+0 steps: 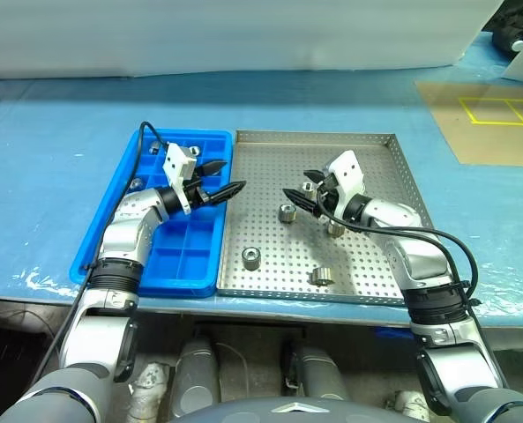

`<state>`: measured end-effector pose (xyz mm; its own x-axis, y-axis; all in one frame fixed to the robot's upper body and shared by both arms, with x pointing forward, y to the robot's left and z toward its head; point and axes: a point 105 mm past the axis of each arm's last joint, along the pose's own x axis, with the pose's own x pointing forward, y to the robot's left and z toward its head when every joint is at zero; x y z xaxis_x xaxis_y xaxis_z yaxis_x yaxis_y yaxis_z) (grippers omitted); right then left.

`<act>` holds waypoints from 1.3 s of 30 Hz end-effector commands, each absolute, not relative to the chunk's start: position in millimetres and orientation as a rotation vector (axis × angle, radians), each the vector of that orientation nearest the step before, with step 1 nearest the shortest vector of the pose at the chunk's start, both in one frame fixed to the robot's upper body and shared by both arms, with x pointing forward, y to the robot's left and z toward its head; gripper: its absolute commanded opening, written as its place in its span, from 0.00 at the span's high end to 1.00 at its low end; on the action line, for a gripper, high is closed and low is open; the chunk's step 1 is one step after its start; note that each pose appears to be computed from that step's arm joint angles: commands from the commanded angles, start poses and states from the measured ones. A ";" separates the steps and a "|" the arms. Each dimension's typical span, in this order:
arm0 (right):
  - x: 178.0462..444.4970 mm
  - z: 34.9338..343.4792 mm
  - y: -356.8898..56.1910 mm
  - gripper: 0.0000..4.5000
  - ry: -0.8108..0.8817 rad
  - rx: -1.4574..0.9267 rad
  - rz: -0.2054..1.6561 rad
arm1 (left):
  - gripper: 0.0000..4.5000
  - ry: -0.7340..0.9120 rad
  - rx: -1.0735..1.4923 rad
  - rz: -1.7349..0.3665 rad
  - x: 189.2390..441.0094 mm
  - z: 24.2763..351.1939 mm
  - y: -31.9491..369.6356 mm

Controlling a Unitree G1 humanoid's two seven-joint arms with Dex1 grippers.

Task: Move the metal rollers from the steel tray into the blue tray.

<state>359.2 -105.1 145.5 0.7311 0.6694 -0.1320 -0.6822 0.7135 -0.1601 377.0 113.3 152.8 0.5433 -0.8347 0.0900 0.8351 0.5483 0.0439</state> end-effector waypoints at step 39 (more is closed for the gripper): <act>337.9 165.4 -161.5 0.23 -0.002 -0.217 0.508 | 0.08 0.056 0.155 -1.277 398.3 140.3 5.3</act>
<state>342.0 -160.9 149.3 0.8648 0.4895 -0.1121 -0.5022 0.8429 -0.1931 399.0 12.7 139.5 0.3093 -0.9451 -0.1055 0.9508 0.3056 0.0500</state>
